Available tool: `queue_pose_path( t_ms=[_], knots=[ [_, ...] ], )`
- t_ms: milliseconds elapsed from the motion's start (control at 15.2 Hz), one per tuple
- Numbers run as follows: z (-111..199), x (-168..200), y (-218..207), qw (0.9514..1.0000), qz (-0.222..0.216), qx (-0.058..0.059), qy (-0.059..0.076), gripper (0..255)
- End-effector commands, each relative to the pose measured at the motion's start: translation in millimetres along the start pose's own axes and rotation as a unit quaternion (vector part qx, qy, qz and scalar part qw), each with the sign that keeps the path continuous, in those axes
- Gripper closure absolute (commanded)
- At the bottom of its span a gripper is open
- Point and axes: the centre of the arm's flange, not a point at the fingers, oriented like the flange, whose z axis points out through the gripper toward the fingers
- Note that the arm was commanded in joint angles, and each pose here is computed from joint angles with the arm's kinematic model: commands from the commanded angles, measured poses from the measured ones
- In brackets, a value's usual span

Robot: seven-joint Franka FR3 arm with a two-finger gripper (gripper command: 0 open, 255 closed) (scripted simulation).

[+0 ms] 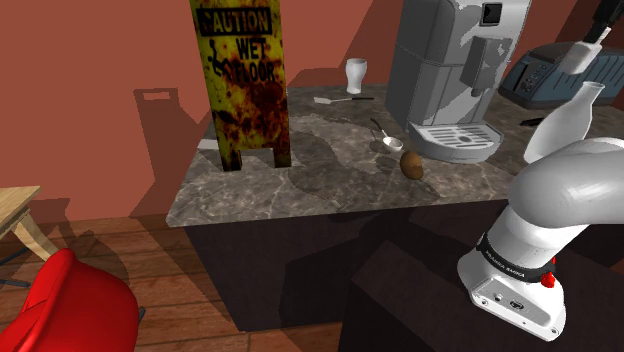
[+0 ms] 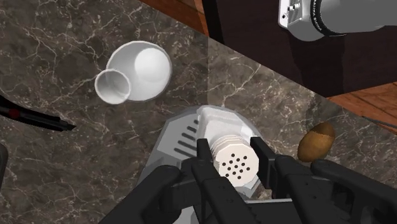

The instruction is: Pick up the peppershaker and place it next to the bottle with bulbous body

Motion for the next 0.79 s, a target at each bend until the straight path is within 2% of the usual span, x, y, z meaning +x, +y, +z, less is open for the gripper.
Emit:
queue_pose_path(
  t_ms=[0,726],
  knots=[
    [10.1,-1.2,-0.3,1.0,0.0,0.0,0.0,255],
    [68.0,-4.6,-3.2,1.0,0.0,0.0,0.0,255]
  ],
)
